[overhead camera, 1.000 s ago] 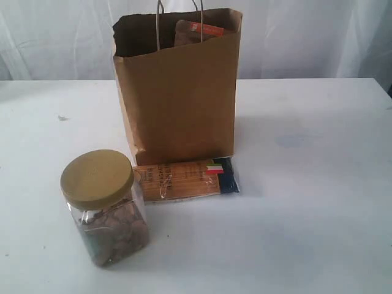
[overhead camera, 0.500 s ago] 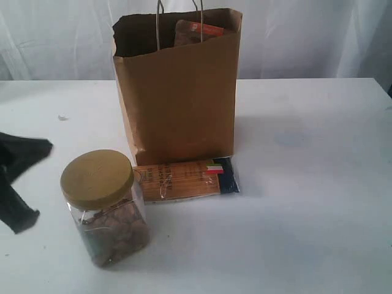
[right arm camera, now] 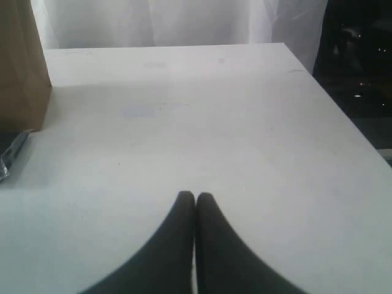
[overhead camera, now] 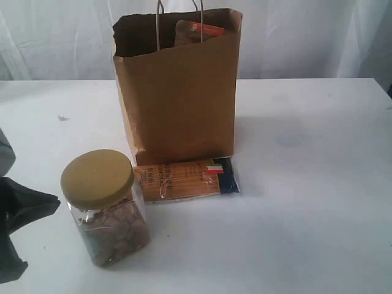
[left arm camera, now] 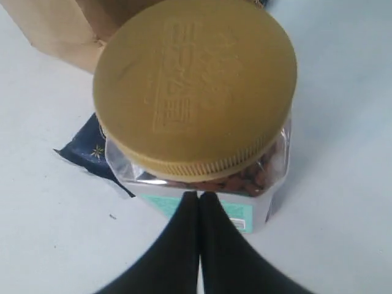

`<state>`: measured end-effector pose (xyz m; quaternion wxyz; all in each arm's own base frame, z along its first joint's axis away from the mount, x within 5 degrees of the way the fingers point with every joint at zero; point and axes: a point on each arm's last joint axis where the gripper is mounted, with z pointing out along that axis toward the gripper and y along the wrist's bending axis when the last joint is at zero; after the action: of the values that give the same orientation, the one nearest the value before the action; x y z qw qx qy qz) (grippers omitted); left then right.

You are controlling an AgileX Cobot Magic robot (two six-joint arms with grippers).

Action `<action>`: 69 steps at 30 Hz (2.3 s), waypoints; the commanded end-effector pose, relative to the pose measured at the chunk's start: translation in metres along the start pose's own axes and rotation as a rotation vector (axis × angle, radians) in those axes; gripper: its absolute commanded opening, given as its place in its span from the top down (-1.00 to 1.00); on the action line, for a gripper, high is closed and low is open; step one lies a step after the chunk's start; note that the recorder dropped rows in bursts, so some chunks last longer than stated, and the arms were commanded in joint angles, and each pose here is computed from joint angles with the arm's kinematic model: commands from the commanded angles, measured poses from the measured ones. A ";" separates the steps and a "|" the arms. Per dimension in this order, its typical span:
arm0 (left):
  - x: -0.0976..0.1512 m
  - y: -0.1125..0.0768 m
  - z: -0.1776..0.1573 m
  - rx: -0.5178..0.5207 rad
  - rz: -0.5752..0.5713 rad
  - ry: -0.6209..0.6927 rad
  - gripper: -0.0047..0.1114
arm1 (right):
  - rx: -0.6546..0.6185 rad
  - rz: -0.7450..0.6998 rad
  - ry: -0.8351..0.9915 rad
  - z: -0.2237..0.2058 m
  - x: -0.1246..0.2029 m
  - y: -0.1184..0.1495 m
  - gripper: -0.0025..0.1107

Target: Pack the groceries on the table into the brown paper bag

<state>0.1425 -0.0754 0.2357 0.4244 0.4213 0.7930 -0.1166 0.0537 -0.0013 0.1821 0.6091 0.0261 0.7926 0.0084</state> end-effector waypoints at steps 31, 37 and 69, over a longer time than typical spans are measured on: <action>0.045 -0.012 0.019 0.048 -0.098 0.138 -0.88 | -0.003 -0.015 -0.011 0.000 -0.001 0.000 0.96; 0.055 -0.024 0.023 0.138 0.160 0.110 -0.88 | -0.003 -0.015 -0.013 0.000 -0.001 0.000 0.96; 0.040 -0.014 0.046 0.158 0.074 -0.038 -0.88 | -0.003 -0.015 -0.011 0.000 -0.001 0.000 0.96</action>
<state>0.1422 -0.0824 0.1730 0.3974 0.4171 0.7967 -0.1825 0.0537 -0.0012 0.1821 0.6092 0.0237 0.7927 0.0077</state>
